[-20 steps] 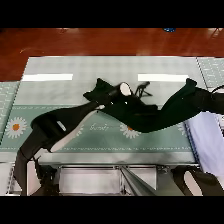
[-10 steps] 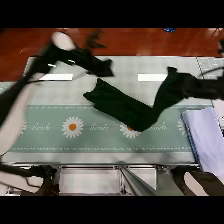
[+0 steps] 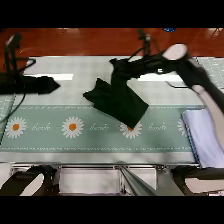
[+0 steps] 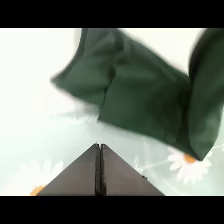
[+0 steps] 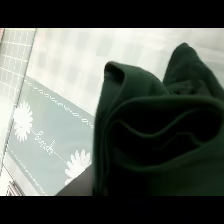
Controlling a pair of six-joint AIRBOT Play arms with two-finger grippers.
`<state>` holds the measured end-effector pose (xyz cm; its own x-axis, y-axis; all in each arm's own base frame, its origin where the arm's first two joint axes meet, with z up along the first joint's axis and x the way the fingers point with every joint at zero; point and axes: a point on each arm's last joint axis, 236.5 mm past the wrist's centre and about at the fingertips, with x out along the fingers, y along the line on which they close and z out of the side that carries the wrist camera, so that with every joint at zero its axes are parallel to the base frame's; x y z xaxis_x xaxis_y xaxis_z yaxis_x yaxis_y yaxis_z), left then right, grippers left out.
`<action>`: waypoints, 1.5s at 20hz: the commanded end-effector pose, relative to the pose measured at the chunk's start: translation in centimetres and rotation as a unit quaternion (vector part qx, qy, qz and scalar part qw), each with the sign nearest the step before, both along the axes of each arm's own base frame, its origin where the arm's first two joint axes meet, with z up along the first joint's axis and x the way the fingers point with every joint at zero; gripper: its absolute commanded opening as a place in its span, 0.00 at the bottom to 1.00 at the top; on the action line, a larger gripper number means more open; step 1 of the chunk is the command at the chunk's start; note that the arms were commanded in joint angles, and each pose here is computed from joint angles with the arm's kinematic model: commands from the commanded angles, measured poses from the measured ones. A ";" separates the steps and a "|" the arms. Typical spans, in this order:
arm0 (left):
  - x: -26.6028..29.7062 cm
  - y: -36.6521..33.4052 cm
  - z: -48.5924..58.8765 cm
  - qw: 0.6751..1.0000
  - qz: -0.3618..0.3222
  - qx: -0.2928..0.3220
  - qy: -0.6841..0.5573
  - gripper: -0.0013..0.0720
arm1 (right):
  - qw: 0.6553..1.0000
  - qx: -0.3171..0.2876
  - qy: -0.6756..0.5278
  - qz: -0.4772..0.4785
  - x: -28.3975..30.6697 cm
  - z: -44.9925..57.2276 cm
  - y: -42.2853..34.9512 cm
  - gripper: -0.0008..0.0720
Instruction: Fold the shirts.
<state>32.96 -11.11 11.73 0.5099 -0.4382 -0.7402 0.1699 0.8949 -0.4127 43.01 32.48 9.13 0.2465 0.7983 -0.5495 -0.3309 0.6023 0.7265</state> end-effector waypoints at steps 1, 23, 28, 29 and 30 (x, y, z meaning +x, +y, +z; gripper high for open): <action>-3.3 0.3 -3.9 0.999 0.027 -0.021 0.024 0.04 | 1.000 0.000 0.025 0.018 1.6 -4.4 5.2 0.04; -1.9 0.7 -9.2 0.992 0.091 -0.066 0.052 0.04 | 0.908 -0.215 0.089 -0.349 -9.5 -8.9 -27.5 0.58; -2.1 -0.2 -9.2 0.993 0.080 -0.068 0.053 0.04 | 0.928 -0.069 0.206 -0.303 -12.0 -15.6 -19.9 0.58; -2.1 -0.2 -9.1 0.993 0.079 -0.069 0.053 0.04 | 0.927 -0.068 0.227 -0.289 -12.5 -16.7 -18.8 0.58; -2.2 -0.4 -9.2 0.993 0.077 -0.070 0.054 0.04 | 0.927 -0.070 0.243 -0.278 -12.8 -17.6 -18.0 0.58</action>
